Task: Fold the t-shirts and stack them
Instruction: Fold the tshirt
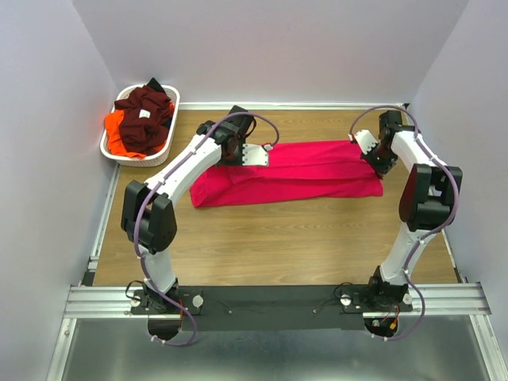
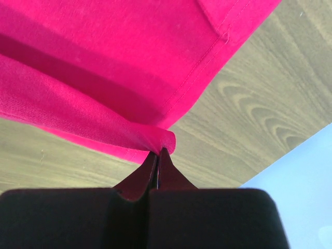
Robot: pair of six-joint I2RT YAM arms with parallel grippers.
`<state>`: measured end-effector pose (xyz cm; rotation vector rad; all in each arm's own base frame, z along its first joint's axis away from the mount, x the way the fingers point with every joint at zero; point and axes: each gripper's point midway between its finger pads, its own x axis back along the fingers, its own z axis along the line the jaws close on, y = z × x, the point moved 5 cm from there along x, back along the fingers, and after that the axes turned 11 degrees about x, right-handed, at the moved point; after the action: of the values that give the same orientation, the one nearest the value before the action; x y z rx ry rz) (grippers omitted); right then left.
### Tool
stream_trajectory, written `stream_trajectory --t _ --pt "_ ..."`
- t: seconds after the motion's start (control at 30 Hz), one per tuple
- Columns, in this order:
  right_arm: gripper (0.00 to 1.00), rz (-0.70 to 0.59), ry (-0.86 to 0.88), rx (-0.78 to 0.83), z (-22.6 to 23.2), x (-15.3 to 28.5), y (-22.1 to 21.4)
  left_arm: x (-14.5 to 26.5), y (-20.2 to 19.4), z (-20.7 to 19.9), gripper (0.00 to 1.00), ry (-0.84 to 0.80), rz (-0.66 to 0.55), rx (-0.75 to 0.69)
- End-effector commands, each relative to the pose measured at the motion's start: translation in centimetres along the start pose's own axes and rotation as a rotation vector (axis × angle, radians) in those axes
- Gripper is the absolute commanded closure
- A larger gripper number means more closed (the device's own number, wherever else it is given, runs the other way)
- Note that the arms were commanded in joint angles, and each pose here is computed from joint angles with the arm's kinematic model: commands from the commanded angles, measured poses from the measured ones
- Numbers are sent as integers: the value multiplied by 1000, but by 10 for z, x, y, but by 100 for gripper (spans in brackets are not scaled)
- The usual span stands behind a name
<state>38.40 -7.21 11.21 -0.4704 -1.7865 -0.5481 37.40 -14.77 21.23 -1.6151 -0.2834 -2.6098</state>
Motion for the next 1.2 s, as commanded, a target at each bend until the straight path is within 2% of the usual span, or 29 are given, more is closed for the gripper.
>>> stream_trajectory --t 0.0,1.17 --pt "99 -5 3 -14 -6 -4 6 -4 0 16 100 39 28 -25" --pt "100 -34 6 -31 -27 -23 22 -53 -8 43 100 41 72 -9"
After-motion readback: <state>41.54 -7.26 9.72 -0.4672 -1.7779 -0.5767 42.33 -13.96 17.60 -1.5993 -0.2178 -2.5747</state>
